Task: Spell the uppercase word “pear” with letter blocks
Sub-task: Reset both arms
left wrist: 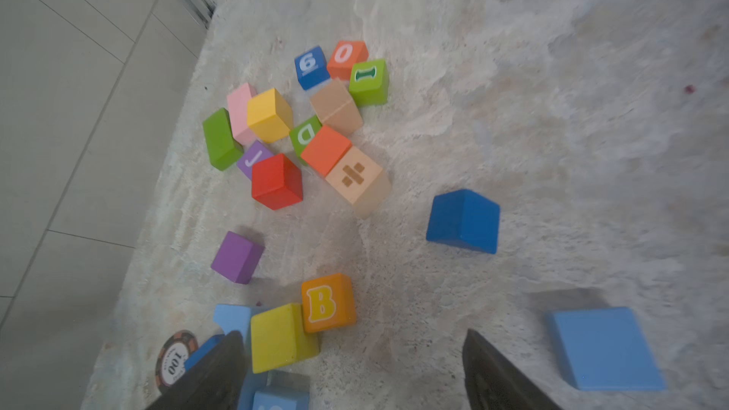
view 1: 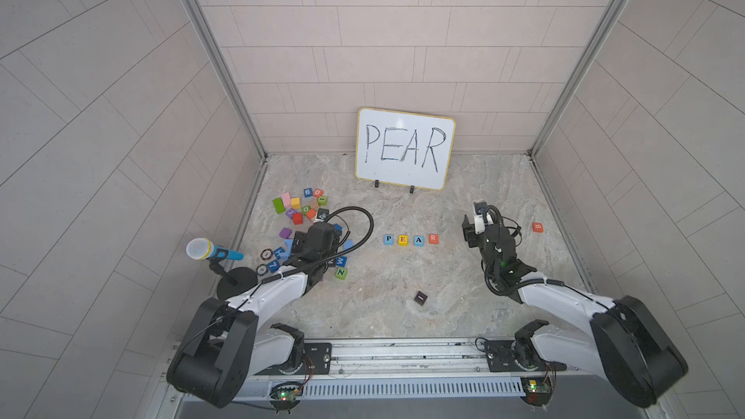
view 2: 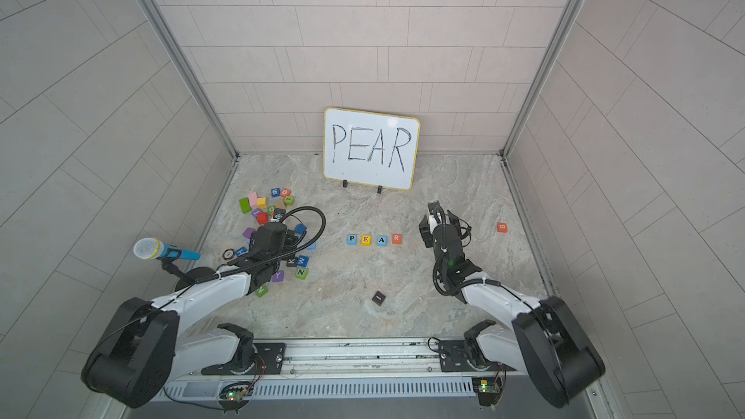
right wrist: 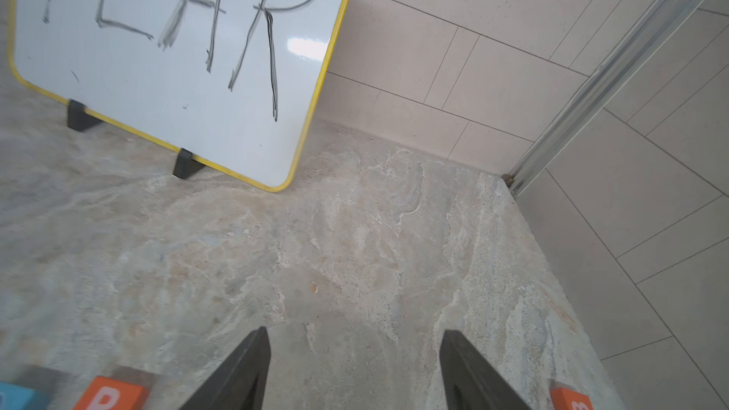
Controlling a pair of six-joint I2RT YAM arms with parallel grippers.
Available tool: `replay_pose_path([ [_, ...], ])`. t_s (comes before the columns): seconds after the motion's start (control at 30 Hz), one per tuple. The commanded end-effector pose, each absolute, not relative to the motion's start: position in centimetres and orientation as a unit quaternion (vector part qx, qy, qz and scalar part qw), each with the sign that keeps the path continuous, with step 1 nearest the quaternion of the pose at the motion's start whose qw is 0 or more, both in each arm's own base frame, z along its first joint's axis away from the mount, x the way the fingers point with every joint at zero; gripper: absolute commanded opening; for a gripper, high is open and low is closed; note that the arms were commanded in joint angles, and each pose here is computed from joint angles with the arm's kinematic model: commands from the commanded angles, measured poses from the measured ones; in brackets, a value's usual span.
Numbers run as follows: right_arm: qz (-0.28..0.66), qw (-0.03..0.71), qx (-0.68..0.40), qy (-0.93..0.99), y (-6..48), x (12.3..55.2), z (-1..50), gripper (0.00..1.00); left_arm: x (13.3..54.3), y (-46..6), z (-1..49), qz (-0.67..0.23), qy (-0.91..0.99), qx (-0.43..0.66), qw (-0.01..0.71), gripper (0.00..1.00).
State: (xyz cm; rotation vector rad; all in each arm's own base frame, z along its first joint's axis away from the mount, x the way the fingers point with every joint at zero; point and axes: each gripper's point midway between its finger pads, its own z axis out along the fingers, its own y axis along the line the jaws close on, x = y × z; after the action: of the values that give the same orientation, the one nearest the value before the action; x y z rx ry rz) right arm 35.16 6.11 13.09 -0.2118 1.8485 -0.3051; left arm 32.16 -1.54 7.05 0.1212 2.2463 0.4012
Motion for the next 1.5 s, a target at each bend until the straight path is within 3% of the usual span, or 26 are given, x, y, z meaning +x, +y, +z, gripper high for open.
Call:
replay_pose_path([
  [0.0, -0.194, 0.619, -0.099, 0.755, 4.7, 35.1, 12.7, 0.79, 35.5, -1.9, 10.1, 0.132, 0.858, 0.045, 0.495, 0.88],
  [0.07, -0.207, 0.634, -0.103, 0.738, 4.3, 35.3, 12.7, 0.84, 36.1, -1.9, 10.0, 0.142, 0.853, 0.06, 0.499, 0.88],
  [0.17, -0.227, 0.641, -0.027, 0.733, 1.4, 35.4, 12.4, 0.94, 37.3, -2.2, 10.3, 0.139, 0.842, 0.077, 0.515, 0.88],
  [0.37, -0.149, 0.627, 0.005, 0.765, -0.9, 36.6, 10.6, 0.92, 39.3, -2.4, 10.1, 0.103, 0.834, 0.062, 0.539, 0.87],
  [0.47, -0.142, 0.625, -0.006, 0.767, -0.5, 36.9, 10.2, 0.96, 39.4, -1.0, 10.0, 0.088, 0.837, 0.026, 0.54, 0.89],
  [0.53, -0.112, 0.591, -0.02, 0.798, -0.3, 38.6, 9.4, 0.9, 39.5, 0.8, 9.3, 0.094, 0.838, -0.016, 0.538, 0.92],
  [0.57, -0.086, 0.576, -0.008, 0.813, -1.2, 39.3, 9.0, 1.0, 39.8, 1.2, 8.7, 0.088, 0.834, -0.028, 0.543, 0.93],
  [0.7, -0.048, 0.582, -0.006, 0.812, -1.2, 39.7, 9.1, 1.0, 40.0, 1.9, 8.4, 0.071, 0.828, -0.044, 0.554, 1.0],
  [1.47, -0.058, 0.574, -0.013, 0.817, -1.0, 39.7, 8.9, 1.0, 40.3, 2.5, 8.0, 0.064, 0.83, -0.055, 0.551, 1.0],
])
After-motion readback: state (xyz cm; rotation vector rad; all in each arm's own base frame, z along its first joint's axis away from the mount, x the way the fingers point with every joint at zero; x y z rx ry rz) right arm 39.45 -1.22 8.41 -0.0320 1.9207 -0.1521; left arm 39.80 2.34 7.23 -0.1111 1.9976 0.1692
